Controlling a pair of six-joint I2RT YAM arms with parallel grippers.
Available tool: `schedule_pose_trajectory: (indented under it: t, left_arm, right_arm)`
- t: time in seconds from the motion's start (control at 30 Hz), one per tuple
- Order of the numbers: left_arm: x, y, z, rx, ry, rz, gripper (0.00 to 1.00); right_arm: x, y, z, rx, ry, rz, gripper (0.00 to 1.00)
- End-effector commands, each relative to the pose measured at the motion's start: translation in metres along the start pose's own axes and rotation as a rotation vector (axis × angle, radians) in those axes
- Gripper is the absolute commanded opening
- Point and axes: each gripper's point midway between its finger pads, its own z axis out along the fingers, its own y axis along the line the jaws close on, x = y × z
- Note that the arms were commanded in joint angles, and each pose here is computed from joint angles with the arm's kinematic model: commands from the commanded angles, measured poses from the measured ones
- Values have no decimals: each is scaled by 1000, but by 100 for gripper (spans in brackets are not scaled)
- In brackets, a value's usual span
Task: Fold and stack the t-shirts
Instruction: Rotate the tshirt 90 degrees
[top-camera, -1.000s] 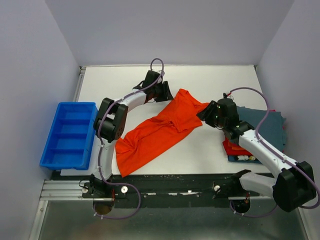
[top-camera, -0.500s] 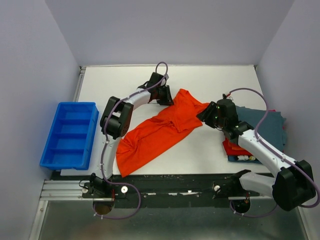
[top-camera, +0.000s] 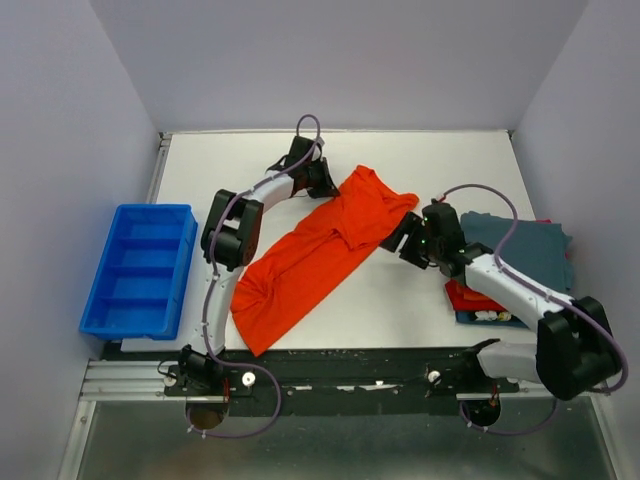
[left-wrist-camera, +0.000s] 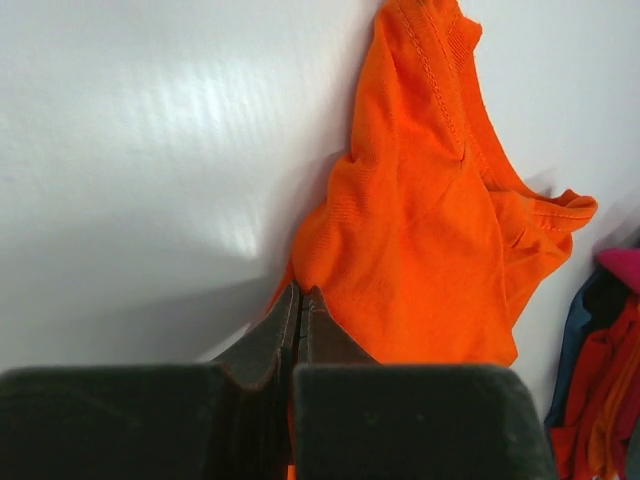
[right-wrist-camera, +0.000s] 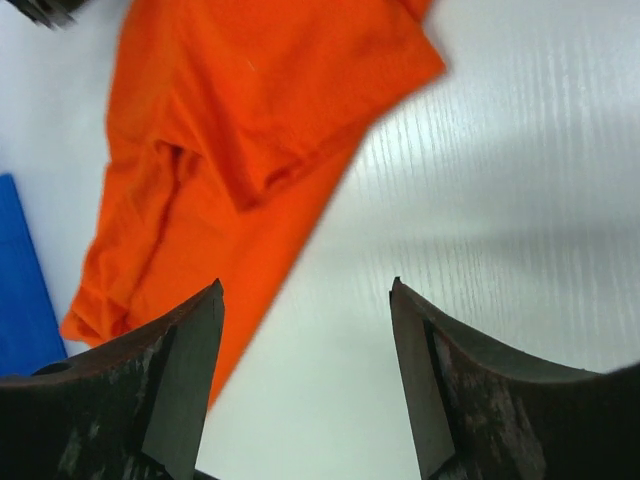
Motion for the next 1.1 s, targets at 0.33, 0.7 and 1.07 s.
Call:
schedule_pose_trajectory:
  t: [0.33, 0.7, 1.07]
  left_arm:
    - [-97, 105, -54, -221, -445, -292, 0]
    - [-124, 133, -74, -203, -532, -369, 0]
    - [-132, 144, -85, -203, -566, -385, 0]
  right_arm:
    - [117, 64, 69, -47, 387, -3, 65]
    - [150, 83, 94, 48, 426, 43, 57]
    - [165, 73, 110, 153, 460, 18, 12]
